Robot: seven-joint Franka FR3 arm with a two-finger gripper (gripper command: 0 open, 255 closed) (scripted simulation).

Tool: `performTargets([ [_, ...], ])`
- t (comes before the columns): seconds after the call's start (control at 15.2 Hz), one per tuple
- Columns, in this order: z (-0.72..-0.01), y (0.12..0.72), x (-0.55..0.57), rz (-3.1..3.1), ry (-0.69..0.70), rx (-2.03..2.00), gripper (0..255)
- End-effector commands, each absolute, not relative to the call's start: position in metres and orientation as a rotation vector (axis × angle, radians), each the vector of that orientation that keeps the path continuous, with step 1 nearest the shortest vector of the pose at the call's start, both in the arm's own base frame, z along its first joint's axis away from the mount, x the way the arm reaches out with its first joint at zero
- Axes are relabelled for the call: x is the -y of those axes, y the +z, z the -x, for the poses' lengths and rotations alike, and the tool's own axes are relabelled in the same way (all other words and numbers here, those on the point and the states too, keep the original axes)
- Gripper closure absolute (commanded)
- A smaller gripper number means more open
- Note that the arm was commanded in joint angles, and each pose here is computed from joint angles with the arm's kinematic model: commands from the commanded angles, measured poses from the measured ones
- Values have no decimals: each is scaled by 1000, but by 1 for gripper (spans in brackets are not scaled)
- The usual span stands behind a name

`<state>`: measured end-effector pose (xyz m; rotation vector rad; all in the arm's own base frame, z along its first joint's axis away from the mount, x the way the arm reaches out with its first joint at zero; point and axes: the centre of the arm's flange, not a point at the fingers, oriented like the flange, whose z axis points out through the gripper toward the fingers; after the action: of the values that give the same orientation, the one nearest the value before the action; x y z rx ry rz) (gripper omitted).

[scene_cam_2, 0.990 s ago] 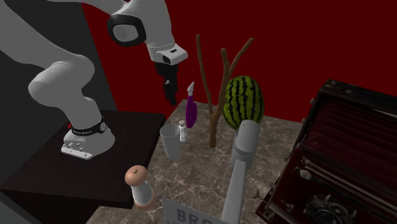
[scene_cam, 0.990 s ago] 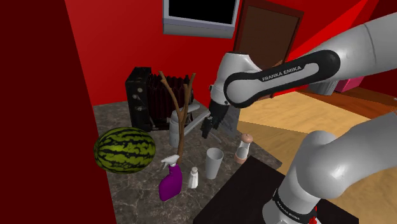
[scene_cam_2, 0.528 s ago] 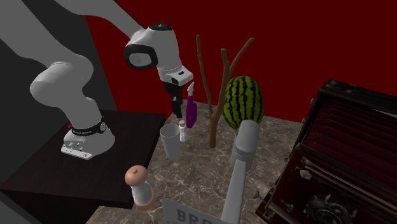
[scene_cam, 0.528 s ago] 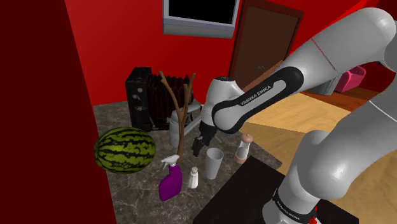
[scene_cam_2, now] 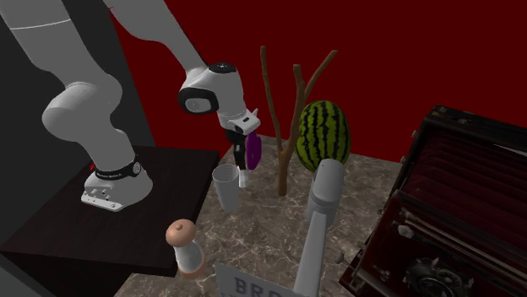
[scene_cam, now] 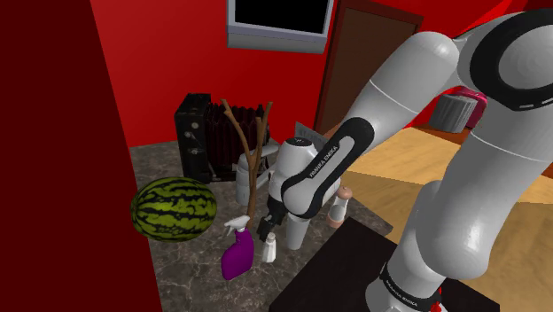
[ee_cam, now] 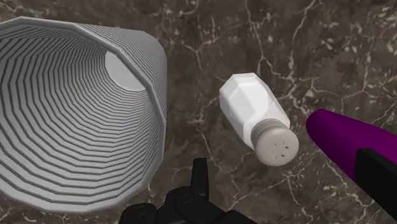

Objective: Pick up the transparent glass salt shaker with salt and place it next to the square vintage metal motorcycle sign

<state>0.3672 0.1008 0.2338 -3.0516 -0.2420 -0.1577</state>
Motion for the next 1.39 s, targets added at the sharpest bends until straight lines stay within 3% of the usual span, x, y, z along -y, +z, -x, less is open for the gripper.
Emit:
performTargets([
  [0.0, -368, 224, -101, 3052, -159, 242, 0],
  [0.73, -370, 205, -103, 3052, -159, 242, 0],
  [0.79, -370, 205, -103, 3052, -159, 242, 255],
  [1.32, -370, 205, -103, 3052, -159, 242, 255],
])
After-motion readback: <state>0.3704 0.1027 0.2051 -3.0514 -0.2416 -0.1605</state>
